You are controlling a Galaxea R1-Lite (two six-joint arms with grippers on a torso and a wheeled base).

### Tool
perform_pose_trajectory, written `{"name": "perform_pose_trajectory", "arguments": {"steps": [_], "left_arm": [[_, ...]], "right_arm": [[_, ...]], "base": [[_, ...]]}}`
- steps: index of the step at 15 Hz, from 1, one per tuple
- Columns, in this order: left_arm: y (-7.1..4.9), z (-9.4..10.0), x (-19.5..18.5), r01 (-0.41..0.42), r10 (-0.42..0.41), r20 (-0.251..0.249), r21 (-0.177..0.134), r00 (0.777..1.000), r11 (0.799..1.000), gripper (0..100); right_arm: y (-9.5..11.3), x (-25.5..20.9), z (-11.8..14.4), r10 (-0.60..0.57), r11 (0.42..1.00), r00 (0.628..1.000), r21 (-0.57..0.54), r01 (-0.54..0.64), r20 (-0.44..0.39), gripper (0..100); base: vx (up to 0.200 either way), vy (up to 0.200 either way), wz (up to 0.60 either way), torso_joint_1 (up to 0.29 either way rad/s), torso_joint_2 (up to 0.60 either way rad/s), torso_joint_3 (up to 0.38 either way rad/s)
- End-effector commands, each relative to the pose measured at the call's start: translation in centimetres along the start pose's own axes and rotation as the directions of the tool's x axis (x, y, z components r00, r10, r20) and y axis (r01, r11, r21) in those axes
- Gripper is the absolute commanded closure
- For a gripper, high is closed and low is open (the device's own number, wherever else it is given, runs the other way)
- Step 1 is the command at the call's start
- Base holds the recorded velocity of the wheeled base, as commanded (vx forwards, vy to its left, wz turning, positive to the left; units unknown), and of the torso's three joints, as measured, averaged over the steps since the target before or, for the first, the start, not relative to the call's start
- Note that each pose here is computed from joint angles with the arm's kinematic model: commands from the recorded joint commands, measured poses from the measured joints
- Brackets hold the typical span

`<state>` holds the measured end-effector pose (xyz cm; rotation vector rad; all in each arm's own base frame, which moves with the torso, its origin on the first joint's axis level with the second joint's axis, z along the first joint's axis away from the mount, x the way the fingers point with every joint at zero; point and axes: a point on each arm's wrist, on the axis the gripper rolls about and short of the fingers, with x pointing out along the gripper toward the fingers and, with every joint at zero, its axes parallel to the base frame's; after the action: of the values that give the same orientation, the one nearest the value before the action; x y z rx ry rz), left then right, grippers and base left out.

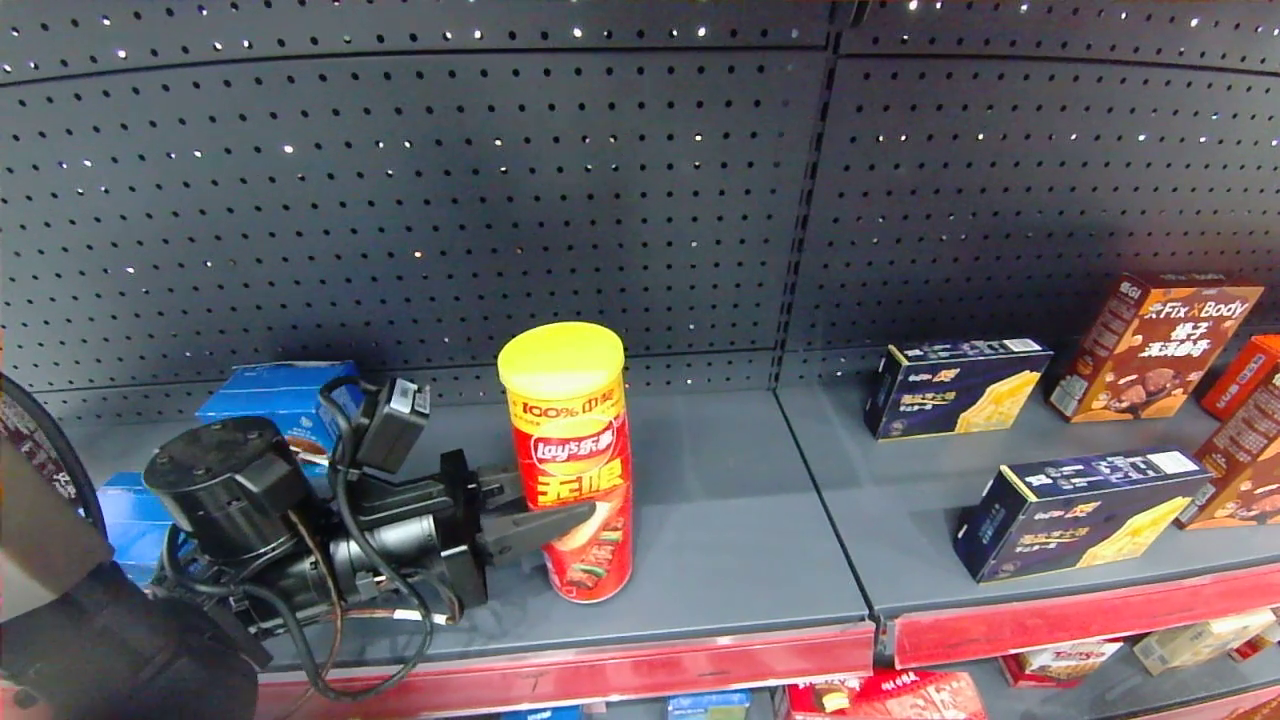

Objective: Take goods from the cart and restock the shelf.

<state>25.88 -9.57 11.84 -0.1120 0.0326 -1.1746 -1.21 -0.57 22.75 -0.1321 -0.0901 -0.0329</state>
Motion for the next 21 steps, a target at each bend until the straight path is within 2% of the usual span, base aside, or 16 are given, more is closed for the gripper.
{"name": "perform_pose_trajectory", "arguments": {"steps": [1, 9, 10, 19, 21], "left_arm": [[-0.5, -0.4, -0.5, -0.004, 0.004, -0.017, -0.006, 1.000, 1.000, 100], [-0.5, -0.6, -0.5, -0.003, 0.003, -0.022, -0.011, 1.000, 1.000, 100], [-0.5, -0.6, -0.5, -0.003, 0.003, -0.022, -0.012, 1.000, 1.000, 0], [-0.8, -0.9, -0.9, -0.022, 0.021, -0.033, -0.019, 0.999, 1.000, 0], [-0.8, -1.3, -1.8, -0.047, 0.049, -0.048, 0.028, 0.998, 0.998, 0]], "right_arm": [[0.0, 0.1, 0.0, 0.004, 1.000, 1.000, 0.000, -0.004, -0.002, 100], [0.0, 0.1, -0.2, 0.006, 1.000, 1.000, 0.000, -0.006, -0.007, 100], [0.0, 0.1, -0.2, 0.006, 1.000, 1.000, 0.000, -0.006, -0.007, 100], [0.0, 0.1, -0.2, 0.006, 1.000, 1.000, 0.000, -0.006, -0.007, 100], [0.0, 0.1, -0.2, 0.007, 1.000, 1.000, 0.001, -0.007, -0.006, 100]], "base": [[0.000, 0.000, 0.00, 0.000, 0.00, 0.000], [0.000, 0.000, 0.00, 0.000, 0.00, 0.000], [0.000, 0.000, 0.00, 0.000, 0.00, 0.000], [0.000, 0.000, 0.00, 0.000, 0.00, 0.000], [0.000, 0.000, 0.00, 0.000, 0.00, 0.000]]}}
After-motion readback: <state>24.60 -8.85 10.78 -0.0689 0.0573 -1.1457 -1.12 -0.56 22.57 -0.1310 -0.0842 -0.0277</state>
